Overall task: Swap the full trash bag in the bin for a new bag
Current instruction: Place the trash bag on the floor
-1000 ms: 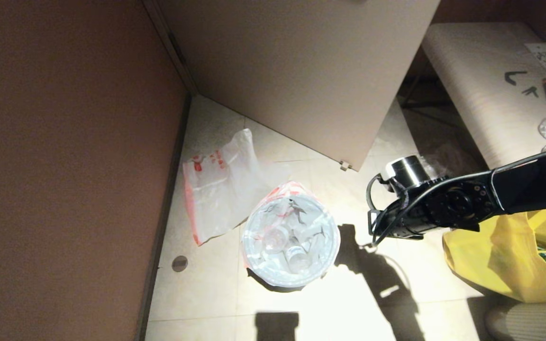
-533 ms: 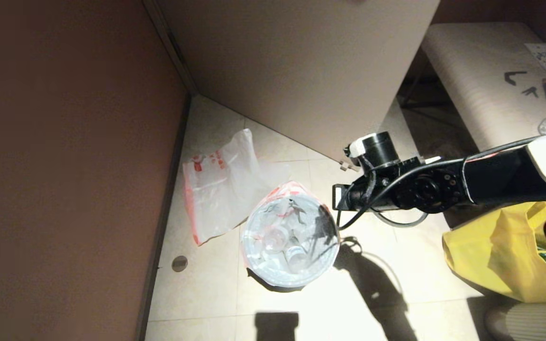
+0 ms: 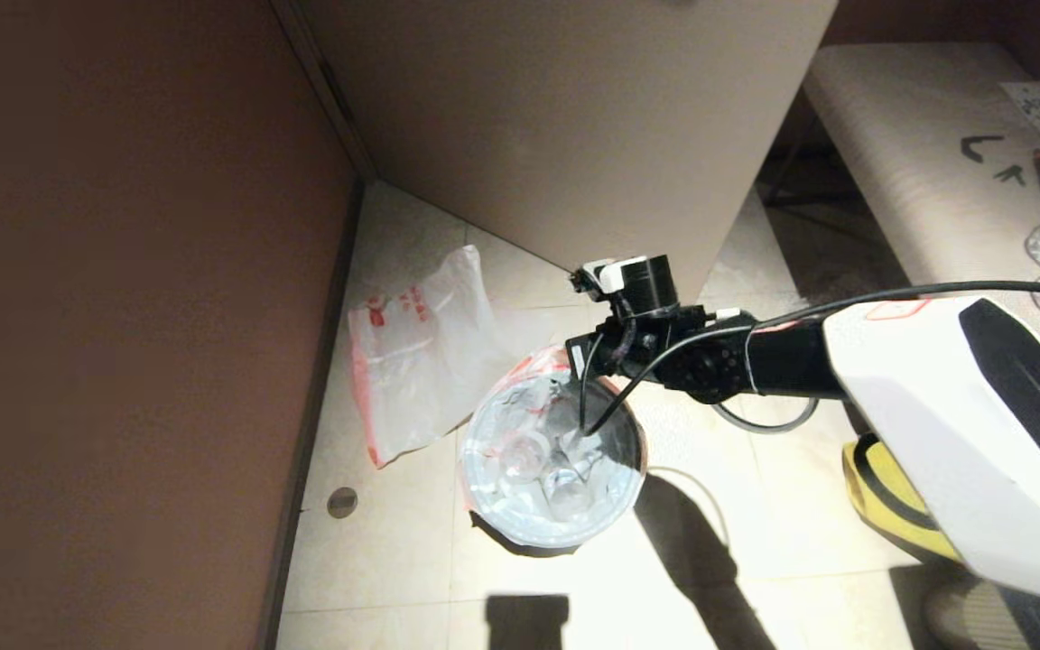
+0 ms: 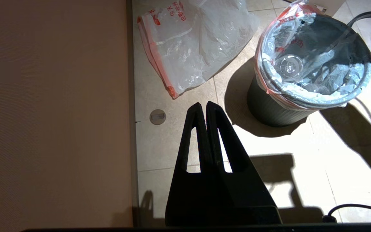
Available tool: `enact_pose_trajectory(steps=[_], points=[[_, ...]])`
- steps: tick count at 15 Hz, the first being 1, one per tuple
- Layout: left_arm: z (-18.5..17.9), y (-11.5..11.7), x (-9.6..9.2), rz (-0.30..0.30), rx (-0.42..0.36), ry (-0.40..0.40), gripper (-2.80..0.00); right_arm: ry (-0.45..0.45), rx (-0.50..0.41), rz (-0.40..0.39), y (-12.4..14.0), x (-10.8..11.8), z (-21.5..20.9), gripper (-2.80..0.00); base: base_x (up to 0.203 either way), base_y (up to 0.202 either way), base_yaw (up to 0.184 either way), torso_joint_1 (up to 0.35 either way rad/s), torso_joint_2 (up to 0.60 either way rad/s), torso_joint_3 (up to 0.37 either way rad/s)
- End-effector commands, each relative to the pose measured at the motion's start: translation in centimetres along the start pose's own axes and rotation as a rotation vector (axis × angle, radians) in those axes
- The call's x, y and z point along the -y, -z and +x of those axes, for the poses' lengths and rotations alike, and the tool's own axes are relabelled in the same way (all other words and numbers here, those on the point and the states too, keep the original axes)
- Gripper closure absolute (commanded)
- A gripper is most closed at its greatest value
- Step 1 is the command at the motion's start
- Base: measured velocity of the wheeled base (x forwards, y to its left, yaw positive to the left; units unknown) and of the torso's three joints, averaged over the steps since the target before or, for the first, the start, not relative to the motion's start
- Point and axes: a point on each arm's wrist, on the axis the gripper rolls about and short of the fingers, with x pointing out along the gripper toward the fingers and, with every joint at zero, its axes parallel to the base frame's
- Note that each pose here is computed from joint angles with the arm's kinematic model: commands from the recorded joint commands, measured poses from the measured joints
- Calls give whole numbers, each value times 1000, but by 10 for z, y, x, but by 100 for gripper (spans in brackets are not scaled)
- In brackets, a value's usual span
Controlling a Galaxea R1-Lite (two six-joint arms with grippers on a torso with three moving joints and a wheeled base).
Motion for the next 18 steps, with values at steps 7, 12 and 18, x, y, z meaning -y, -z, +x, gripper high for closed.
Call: enact_pose_trajectory(steps=[7, 12, 18], points=[[0, 2, 0, 1, -6, 0, 0, -29, 49, -237, 35, 11, 41, -280, 0, 0, 0, 0, 0, 0], [0, 2, 0, 1, -6, 0, 0, -86, 85, -247, 45, 10, 51, -280, 0, 0, 0, 0, 0, 0], [0, 2, 0, 1, -6, 0, 0, -26, 81, -116, 17, 28, 18, -280, 0, 0, 0, 0, 0, 0]])
